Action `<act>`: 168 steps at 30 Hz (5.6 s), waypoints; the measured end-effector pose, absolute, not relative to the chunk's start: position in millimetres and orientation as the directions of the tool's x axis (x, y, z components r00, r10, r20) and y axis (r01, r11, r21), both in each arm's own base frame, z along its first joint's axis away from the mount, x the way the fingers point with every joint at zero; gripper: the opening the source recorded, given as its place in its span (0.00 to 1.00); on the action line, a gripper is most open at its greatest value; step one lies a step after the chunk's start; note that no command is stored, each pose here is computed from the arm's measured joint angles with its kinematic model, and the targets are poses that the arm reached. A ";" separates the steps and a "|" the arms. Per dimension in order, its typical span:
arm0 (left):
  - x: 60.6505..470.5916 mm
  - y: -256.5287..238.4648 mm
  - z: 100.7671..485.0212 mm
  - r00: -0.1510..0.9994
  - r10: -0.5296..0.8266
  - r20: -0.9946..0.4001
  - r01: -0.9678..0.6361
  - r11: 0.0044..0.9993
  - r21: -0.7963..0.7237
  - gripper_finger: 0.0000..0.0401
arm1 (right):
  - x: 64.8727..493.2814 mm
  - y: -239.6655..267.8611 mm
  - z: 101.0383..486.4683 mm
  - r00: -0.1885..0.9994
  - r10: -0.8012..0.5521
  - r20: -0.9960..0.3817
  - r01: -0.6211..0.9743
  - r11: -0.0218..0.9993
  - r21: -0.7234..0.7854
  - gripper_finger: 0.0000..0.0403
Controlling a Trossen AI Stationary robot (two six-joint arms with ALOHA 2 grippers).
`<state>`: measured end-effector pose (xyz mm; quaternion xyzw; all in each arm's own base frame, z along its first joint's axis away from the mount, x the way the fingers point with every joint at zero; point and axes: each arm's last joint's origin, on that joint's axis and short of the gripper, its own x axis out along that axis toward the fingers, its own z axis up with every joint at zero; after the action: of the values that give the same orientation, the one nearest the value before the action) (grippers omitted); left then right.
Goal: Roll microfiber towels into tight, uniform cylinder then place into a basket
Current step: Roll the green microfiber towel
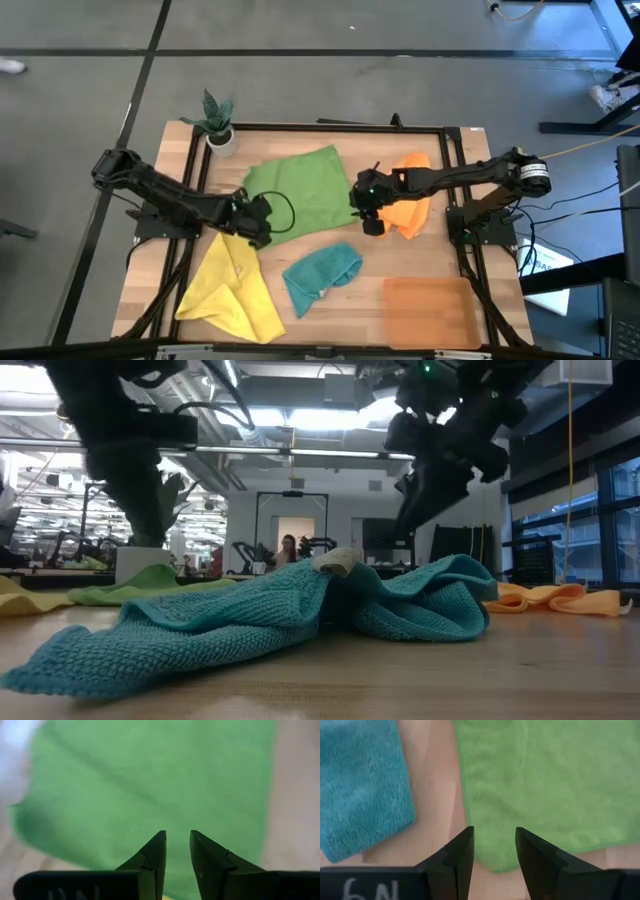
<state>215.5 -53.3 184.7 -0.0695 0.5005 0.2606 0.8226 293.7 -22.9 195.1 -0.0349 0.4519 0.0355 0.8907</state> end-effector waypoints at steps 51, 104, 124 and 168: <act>200.1 -112.9 150.2 0.319 0.241 -0.916 -0.247 0.955 0.165 0.20 | 291.0 -22.1 184.9 0.607 0.032 -0.794 -0.160 0.984 -0.083 0.36; 192.0 -88.6 152.4 0.350 0.314 -0.883 -0.305 0.929 0.209 0.00 | 291.8 -22.2 185.5 0.615 0.030 -0.788 -0.157 0.984 -0.084 0.36; 277.3 6.3 196.3 0.661 0.319 -0.680 -0.112 0.937 0.332 0.00 | 267.6 -22.5 222.0 0.656 -0.036 -0.754 -0.067 0.992 -0.106 0.36; 407.3 45.9 193.1 0.878 0.178 -0.444 0.103 0.836 0.540 0.00 | 249.2 -21.1 237.0 0.650 -0.039 -0.759 -0.028 0.997 -0.075 0.36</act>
<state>407.3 45.9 193.1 0.2860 0.2459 0.0202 0.9259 249.2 -21.1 237.0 -0.0399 0.4182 -0.0029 0.9075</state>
